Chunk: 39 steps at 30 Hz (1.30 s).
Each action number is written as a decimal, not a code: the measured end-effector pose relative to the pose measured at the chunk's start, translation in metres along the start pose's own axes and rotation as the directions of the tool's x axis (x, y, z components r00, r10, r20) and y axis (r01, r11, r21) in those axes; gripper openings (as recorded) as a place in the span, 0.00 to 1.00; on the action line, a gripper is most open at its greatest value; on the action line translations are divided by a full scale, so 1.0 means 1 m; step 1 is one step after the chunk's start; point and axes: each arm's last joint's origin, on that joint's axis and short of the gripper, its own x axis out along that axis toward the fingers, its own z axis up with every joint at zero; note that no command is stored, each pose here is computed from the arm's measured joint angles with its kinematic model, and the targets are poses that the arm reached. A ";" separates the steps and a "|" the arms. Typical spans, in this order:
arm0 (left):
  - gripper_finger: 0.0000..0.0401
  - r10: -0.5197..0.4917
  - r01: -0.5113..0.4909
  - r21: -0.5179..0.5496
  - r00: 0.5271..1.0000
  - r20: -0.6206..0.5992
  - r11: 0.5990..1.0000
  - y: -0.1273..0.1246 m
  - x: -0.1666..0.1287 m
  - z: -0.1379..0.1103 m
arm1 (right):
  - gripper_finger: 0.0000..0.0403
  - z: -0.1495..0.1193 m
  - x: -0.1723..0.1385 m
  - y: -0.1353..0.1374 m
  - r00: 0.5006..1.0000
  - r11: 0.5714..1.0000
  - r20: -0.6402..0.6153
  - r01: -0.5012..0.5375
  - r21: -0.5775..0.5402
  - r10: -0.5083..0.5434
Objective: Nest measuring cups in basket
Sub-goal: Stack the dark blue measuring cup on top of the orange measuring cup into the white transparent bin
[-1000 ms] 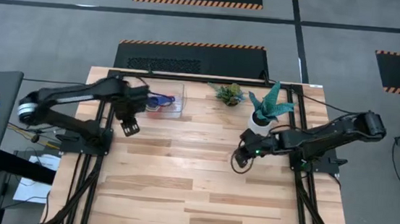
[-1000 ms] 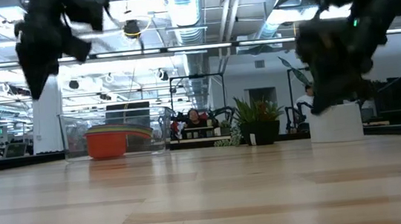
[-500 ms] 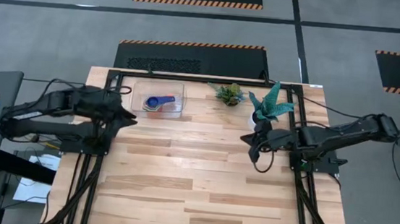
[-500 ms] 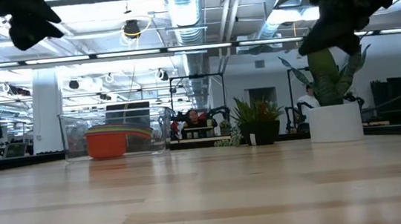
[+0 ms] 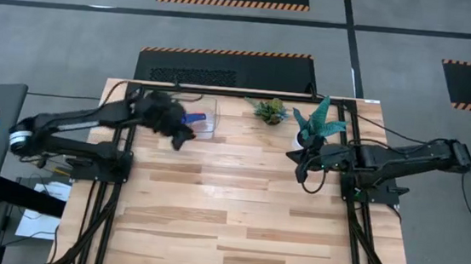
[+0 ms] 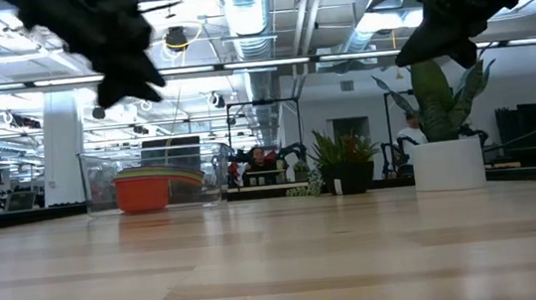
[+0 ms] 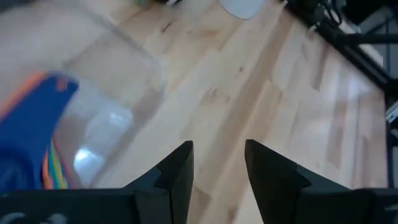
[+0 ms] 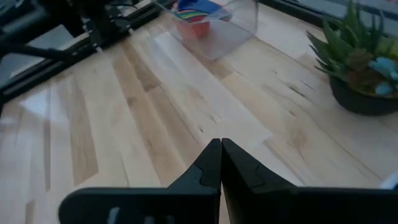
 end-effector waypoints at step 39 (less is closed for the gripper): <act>0.33 0.288 -0.252 0.159 0.917 -0.277 0.955 0.045 0.077 0.142 | 0.07 -0.016 -0.001 -0.005 0.987 0.999 -0.150 0.050 -0.006 -0.051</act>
